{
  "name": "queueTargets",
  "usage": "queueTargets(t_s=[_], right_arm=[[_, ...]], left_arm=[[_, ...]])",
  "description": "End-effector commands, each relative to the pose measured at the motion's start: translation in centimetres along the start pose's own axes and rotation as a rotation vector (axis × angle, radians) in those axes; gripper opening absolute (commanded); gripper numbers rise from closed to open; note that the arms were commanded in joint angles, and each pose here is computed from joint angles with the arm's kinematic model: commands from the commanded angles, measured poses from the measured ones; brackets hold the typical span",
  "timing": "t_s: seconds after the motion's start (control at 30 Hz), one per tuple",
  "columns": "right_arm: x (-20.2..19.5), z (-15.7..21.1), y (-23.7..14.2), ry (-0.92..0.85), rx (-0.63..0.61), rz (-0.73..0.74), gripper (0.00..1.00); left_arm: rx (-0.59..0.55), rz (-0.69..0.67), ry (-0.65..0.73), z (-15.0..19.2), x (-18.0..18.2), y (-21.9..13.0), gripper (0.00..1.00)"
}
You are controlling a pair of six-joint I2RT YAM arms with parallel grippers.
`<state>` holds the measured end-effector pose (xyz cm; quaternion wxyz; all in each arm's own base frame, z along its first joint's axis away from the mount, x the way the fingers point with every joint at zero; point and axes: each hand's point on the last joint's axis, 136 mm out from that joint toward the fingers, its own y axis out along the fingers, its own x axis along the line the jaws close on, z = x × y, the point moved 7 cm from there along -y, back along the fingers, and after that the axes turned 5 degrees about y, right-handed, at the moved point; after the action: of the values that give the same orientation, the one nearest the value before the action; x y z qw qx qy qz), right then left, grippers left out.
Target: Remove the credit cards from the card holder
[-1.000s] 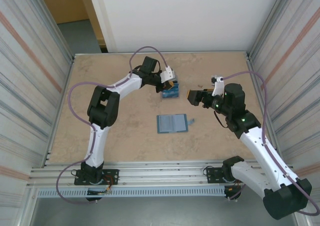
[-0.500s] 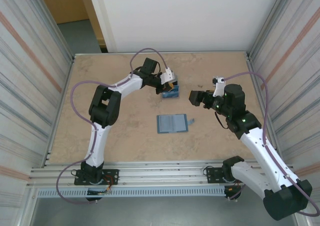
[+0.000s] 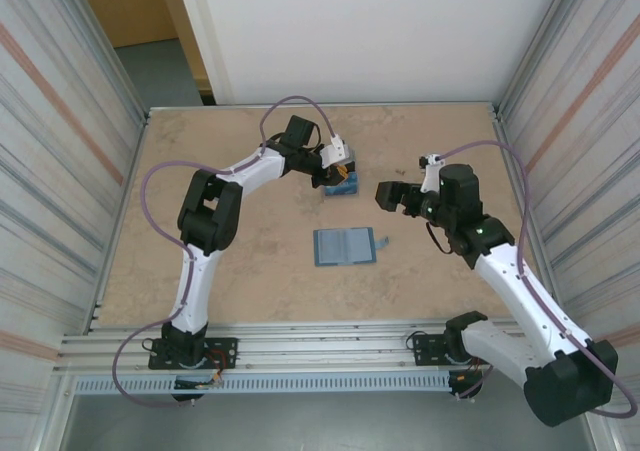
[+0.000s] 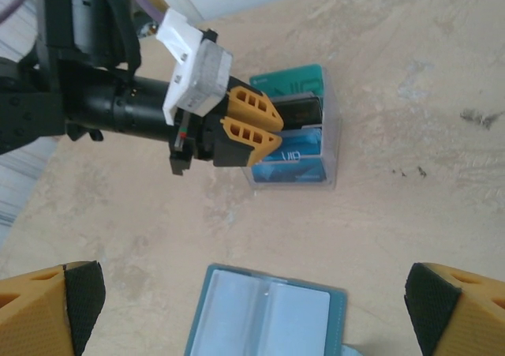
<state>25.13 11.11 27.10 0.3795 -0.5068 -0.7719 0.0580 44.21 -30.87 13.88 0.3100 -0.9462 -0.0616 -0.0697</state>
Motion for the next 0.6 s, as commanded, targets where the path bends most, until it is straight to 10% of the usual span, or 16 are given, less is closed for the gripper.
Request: queueTargets(t_s=[0.0,0.57], right_arm=[[0.4,-0.9,-0.3,0.023,-0.007,0.021,0.99],[3.0,5.2,6.2,-0.103,0.317,0.268,0.79]], left_arm=[[-0.038,-0.04,0.028,-2.4,0.2,-2.4,0.25],[-0.066,-0.492,-0.068,-4.2,-4.5,-12.8,0.99]])
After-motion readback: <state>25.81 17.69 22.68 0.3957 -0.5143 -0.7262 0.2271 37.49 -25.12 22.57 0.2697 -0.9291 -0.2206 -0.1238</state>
